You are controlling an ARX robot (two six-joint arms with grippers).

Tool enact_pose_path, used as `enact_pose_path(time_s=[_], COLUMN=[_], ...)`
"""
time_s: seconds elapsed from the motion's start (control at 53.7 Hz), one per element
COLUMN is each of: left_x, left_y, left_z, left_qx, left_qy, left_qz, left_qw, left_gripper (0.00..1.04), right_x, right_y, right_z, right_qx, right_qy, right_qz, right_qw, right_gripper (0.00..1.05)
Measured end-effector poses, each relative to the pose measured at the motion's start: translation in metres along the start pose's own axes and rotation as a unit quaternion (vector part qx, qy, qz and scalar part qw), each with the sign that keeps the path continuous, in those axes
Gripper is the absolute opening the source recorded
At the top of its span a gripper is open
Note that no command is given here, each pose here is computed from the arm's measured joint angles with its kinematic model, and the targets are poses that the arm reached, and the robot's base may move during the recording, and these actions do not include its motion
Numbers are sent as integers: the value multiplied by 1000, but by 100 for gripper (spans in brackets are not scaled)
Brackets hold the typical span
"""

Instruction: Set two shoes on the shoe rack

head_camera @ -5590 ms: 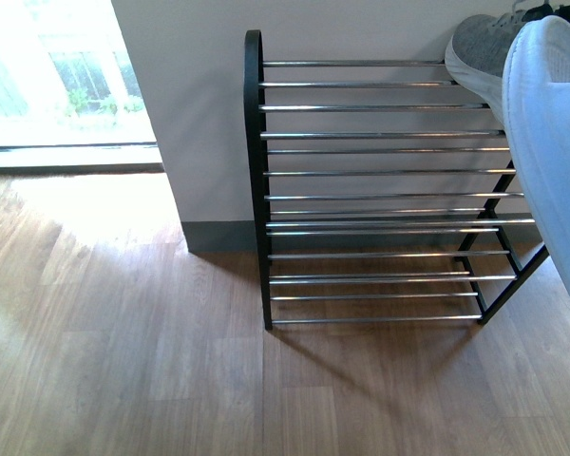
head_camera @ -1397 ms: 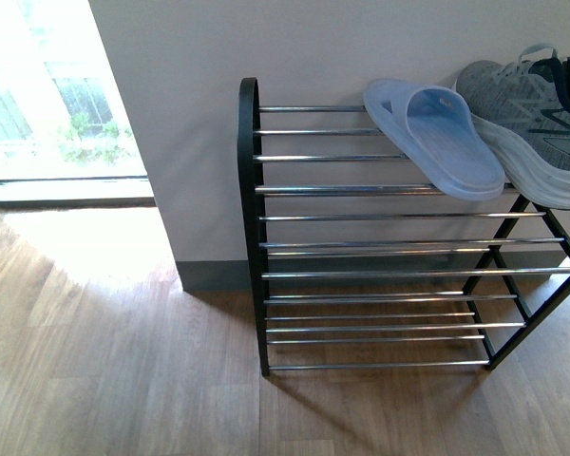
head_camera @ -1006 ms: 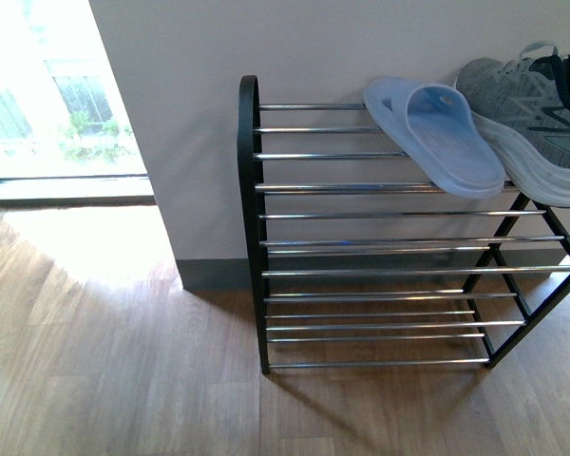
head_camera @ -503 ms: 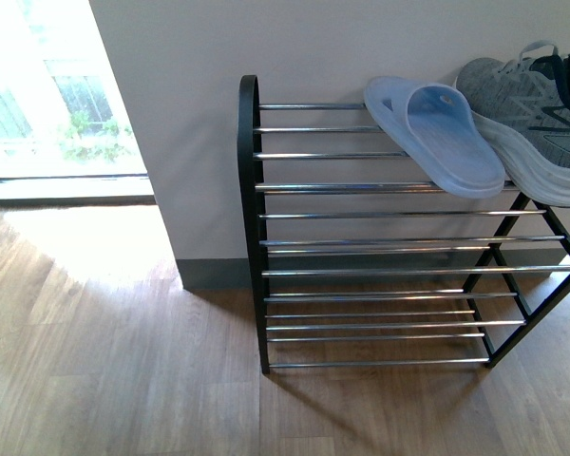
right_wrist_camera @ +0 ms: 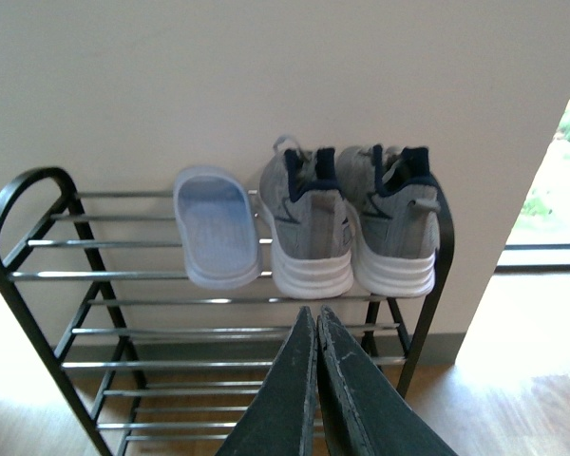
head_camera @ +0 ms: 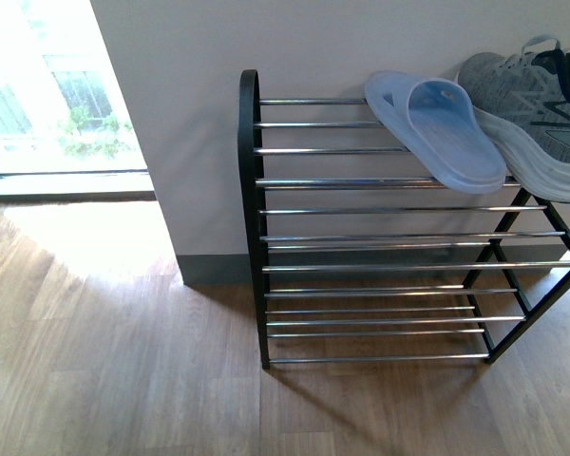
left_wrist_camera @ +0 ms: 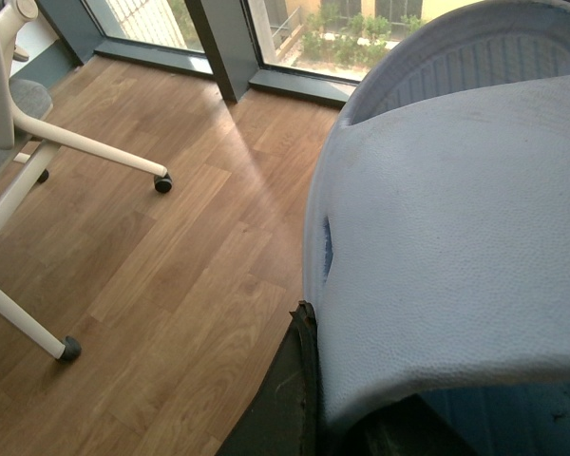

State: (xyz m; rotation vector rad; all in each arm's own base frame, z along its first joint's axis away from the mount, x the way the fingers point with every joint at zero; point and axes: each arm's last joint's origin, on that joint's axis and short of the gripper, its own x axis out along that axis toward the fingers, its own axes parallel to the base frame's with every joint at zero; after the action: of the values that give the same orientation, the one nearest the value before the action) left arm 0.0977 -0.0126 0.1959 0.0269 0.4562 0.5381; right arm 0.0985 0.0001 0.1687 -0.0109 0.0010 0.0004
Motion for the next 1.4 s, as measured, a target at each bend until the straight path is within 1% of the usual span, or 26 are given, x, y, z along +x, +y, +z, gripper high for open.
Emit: enact_pose_path(time_s=[0.596, 0.615, 0.689, 0.727, 0.745, 0.838, 1.006, 1.043, 1.118, 1.155, 1.286, 1.304, 1.341, 1.379, 1.397], left_x=[0, 0, 0, 0, 0, 0, 0, 0, 0, 0, 0, 0, 0, -1, -2], left_y=[0, 0, 0, 0, 0, 0, 0, 0, 0, 0, 0, 0, -2, -6, -8], left_z=[0, 0, 0, 0, 0, 0, 0, 0, 0, 0, 0, 0, 0, 0, 1], left_qx=[0, 0, 0, 0, 0, 0, 0, 0, 0, 0, -1, -9, -54, -110, -122], left_qy=[0, 0, 0, 0, 0, 0, -1, -1, -1, -1, -1, -4, -29, -67, -74], left_qz=[0, 0, 0, 0, 0, 0, 1, 1, 2, 2, 1, -6, -31, -66, -75], left_qw=[1000, 1000, 1000, 1000, 1000, 1000, 1000, 1000, 1000, 1000, 1000, 1000, 998, 989, 987], left_gripper=[2, 2, 2, 2, 2, 2, 2, 2, 2, 2, 2, 2, 2, 2, 2], right_x=[-2, -2, -2, -2, -2, -2, -2, -2, -2, -2, -2, -2, -2, -2, -2], right_y=[0, 0, 0, 0, 0, 0, 0, 0, 0, 0, 0, 0, 0, 0, 0], right_z=[1, 1, 1, 1, 1, 1, 1, 1, 1, 1, 1, 1, 1, 1, 1], right_qx=[0, 0, 0, 0, 0, 0, 0, 0, 0, 0, 0, 0, 1, 1, 1], right_qy=[-8, -8, -8, -8, -8, -8, -8, -8, -8, -8, -8, -8, -7, -7, -7], right_qz=[0, 0, 0, 0, 0, 1, 1, 1, 1, 1, 0, 0, -3, -3, -3], right_qw=[1000, 1000, 1000, 1000, 1000, 1000, 1000, 1000, 1000, 1000, 1000, 1000, 1000, 1000, 1000], right_gripper=[2, 5, 22, 29, 34, 54, 76, 83, 94, 97, 95, 96, 96, 96, 96])
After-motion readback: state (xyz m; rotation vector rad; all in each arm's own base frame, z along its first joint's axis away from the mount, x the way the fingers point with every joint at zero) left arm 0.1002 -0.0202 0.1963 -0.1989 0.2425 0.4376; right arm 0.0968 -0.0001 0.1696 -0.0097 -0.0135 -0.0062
